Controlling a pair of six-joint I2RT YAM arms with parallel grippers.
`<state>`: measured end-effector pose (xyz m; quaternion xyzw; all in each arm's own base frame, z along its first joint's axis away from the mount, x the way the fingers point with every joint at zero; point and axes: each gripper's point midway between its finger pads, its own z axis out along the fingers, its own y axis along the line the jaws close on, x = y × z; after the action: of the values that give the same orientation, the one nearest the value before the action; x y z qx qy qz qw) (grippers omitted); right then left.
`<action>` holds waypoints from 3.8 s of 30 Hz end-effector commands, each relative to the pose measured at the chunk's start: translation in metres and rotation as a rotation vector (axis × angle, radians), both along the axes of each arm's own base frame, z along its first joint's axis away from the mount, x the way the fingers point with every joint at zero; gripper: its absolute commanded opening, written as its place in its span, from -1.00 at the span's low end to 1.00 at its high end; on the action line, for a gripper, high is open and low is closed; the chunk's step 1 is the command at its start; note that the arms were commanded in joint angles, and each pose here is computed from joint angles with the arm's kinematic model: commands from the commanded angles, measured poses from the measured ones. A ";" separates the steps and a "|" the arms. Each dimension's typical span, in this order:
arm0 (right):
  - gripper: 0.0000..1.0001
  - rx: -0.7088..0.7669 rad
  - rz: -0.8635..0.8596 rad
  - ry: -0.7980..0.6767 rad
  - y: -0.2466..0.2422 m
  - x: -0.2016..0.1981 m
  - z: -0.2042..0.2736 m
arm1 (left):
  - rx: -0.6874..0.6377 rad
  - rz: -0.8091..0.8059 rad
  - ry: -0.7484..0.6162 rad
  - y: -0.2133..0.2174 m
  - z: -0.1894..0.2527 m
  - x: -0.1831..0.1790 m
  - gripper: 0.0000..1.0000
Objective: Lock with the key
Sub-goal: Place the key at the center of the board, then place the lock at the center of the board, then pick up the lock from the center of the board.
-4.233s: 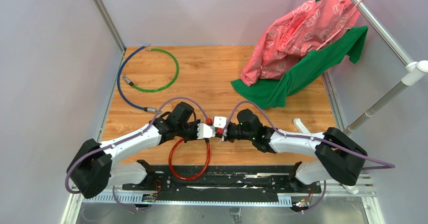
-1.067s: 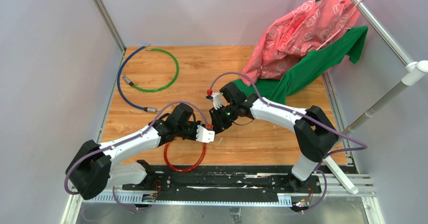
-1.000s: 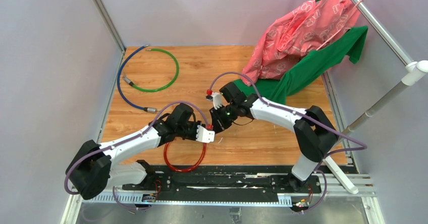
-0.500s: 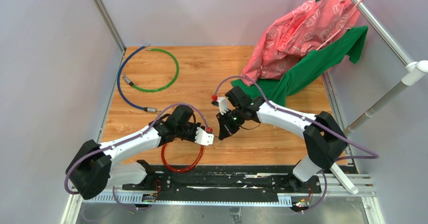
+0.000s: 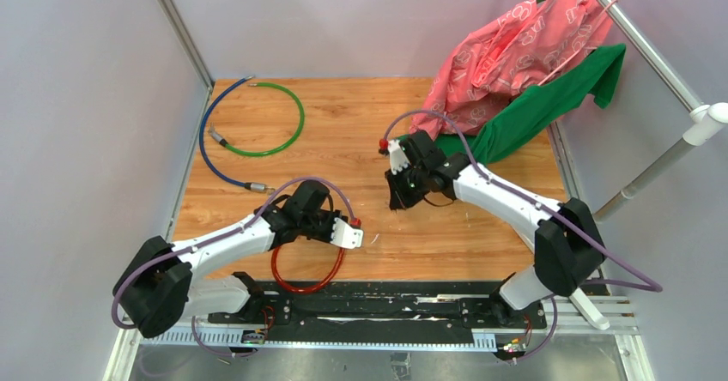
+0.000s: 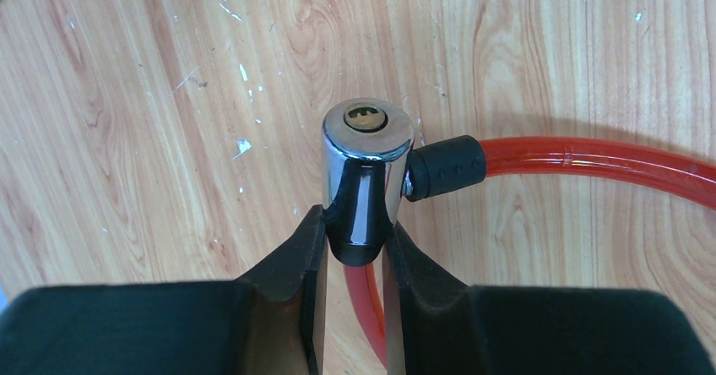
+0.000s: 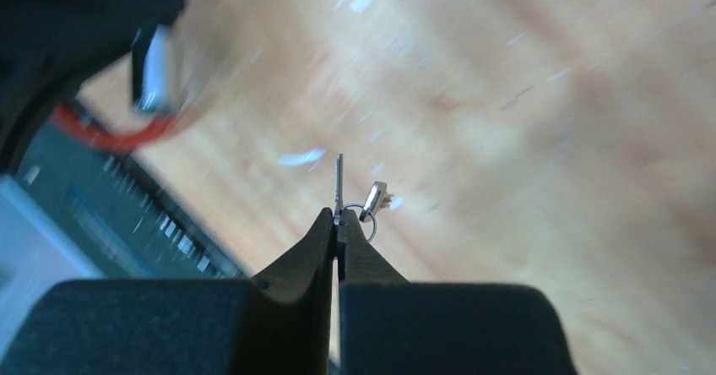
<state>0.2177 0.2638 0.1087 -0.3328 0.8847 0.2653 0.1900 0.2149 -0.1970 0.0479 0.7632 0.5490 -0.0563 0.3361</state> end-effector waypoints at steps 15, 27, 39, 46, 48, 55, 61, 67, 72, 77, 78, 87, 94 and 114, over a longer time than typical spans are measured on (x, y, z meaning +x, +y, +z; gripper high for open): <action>-0.50 -0.442 -0.249 -0.294 -0.032 0.199 -0.042 | -0.035 0.012 -0.022 -0.009 0.016 0.011 -1.00; 0.05 -0.329 -0.293 -0.346 -0.031 0.185 0.023 | -0.135 0.158 0.001 -0.022 0.053 0.033 -1.00; 0.03 -0.167 -0.288 -0.353 -0.039 0.134 0.064 | -0.313 0.365 0.004 -0.047 0.083 0.145 -1.00; 0.02 -0.138 -0.275 -0.403 -0.042 0.128 0.081 | -0.322 0.528 -0.046 -0.044 0.066 0.253 -1.00; 0.02 -0.152 -0.280 -0.425 -0.045 0.132 0.083 | -0.291 0.551 -0.059 -0.043 0.056 0.281 -1.00; 0.03 -0.258 -0.299 -0.491 -0.063 0.144 0.082 | -0.305 0.582 -0.019 -0.053 0.035 0.300 0.73; 0.02 -0.216 -0.287 -0.471 -0.058 0.137 0.083 | -0.315 0.658 -0.107 -0.035 0.083 0.303 0.99; 0.01 -0.102 -0.249 -0.457 -0.045 0.119 0.097 | -0.148 0.751 0.122 0.019 0.124 0.250 0.99; 0.00 0.043 -0.186 -0.463 -0.028 0.098 0.113 | -0.035 0.992 0.243 0.114 0.125 0.211 0.78; -0.01 0.188 -0.150 -0.410 -0.008 0.076 0.123 | 0.032 1.250 0.249 0.202 0.110 0.188 0.78; -0.01 0.191 -0.152 -0.400 -0.007 0.073 0.123 | 0.043 1.342 0.237 0.221 0.110 0.188 0.79; -0.03 0.194 -0.197 -0.329 -0.005 0.054 0.116 | -0.219 2.138 0.106 0.345 0.096 0.194 0.73; -0.03 0.110 -0.212 -0.345 0.000 0.045 0.113 | -0.319 2.392 0.121 0.388 0.035 0.198 0.77; 0.00 0.001 -0.369 -0.483 -0.047 0.056 0.110 | -0.367 2.454 0.526 0.369 -0.066 0.187 -1.00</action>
<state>0.2730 0.2302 0.2050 -0.2281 0.8674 0.1588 0.4128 0.4341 0.1896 0.0216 -0.3304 0.9104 0.1180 0.2194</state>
